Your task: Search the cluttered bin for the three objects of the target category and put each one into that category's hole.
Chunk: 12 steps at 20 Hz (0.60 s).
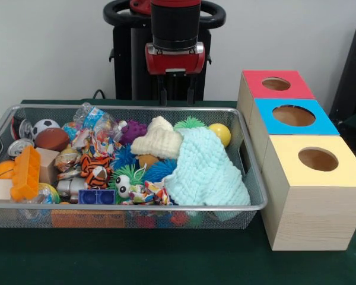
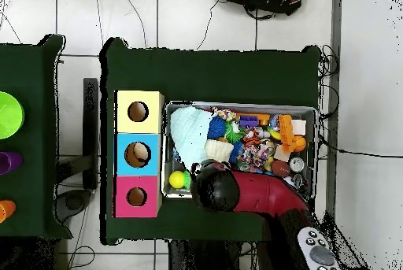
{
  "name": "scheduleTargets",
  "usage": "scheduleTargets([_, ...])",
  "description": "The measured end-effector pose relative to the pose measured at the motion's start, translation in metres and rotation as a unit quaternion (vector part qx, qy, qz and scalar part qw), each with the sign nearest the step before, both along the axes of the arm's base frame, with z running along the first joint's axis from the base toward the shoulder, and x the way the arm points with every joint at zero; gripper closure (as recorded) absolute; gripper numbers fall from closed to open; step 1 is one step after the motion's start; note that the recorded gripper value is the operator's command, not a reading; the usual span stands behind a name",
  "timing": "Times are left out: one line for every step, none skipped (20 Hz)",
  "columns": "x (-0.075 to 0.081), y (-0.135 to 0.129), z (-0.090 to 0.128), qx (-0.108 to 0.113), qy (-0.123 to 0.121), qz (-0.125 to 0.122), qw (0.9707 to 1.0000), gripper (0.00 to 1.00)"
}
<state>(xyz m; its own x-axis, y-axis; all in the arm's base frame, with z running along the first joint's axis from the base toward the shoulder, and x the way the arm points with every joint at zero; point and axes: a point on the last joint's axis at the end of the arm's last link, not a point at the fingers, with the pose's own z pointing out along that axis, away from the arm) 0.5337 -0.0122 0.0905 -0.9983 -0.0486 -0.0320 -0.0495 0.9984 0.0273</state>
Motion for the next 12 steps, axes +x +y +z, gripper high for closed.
scheduleTargets([0.002,-0.001,0.0,0.0,-0.001,0.0,1.0,0.0])
scheduleTargets([0.006,-0.002,0.0,-0.001,-0.005,-0.001,1.0,0.0])
scheduleTargets([0.01,-0.004,0.0,-0.002,-0.008,-0.001,1.0,0.0])
scheduleTargets([0.016,-0.006,-0.001,-0.003,-0.012,-0.002,0.9999,0.0])
scheduleTargets([0.021,-0.007,-0.002,-0.003,-0.014,-0.003,0.9999,0.0])
scheduleTargets([0.026,-0.009,-0.003,-0.004,-0.018,-0.004,0.9998,0.0])
scheduleTargets([0.031,-0.01,-0.004,-0.004,-0.021,-0.004,0.9998,0.0])
scheduleTargets([0.039,-0.012,-0.006,-0.004,-0.027,-0.005,0.9996,0.0])
scheduleTargets([0.044,-0.014,-0.007,-0.004,-0.03,-0.006,0.9995,0.0])
scheduleTargets([0.051,-0.015,-0.008,-0.003,-0.035,-0.007,0.9994,0.0])
scheduleTargets([0.056,-0.017,-0.009,-0.002,-0.038,-0.008,0.9993,0.0])
scheduleTargets([0.062,-0.019,-0.01,-0.001,-0.042,-0.009,0.9991,0.0])
